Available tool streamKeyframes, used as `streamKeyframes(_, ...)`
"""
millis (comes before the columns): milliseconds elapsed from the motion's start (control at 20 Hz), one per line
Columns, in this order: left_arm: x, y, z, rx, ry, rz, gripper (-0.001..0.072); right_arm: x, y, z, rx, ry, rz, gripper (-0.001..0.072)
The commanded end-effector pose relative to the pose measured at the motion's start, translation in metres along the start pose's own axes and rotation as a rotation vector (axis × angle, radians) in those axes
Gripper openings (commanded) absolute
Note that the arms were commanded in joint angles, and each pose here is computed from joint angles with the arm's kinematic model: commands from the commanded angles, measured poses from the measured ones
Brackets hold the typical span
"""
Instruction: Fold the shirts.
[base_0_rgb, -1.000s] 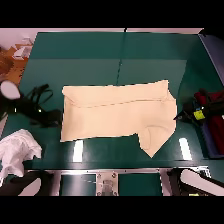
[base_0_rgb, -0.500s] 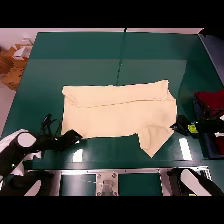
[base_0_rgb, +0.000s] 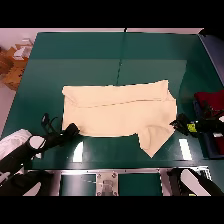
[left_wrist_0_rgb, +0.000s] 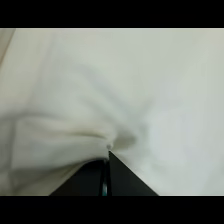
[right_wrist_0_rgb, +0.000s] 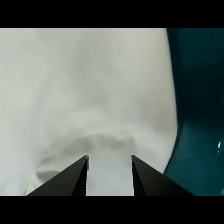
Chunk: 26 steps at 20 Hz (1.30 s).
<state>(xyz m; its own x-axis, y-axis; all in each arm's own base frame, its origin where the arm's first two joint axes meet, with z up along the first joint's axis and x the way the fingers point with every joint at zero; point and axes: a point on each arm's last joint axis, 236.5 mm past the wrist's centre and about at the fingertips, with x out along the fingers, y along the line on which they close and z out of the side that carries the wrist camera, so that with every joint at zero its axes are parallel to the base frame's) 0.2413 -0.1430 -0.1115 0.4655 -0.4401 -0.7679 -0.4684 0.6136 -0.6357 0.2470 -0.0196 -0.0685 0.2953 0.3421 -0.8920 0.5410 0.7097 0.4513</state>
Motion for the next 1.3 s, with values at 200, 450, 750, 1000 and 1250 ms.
streamKeyframes(200,0.0,-0.024,0.018,0.119,-0.053,-0.031,0.0024,-0.005,-0.04,-0.036,0.118,0.14,-0.179,0.0433)
streamKeyframes(450,0.0,-0.023,0.013,0.119,-0.032,-0.028,0.0024,0.041,-0.025,-0.074,0.183,0.178,-0.062,0.0429)
streamKeyframes(750,-0.008,-0.021,0.004,0.221,0.059,0.007,0.0023,0.04,0.011,-0.065,0.054,0.155,0.082,0.0013)
streamKeyframes(1000,-0.061,0.018,0.025,0.352,0.242,0.258,0.0023,-0.001,-0.001,-0.051,-0.016,0.164,-0.072,0.0012)
streamKeyframes(1250,-0.075,0.014,0.031,0.425,0.268,0.289,0.0023,-0.018,-0.018,-0.057,-0.025,0.155,-0.163,0.0012)
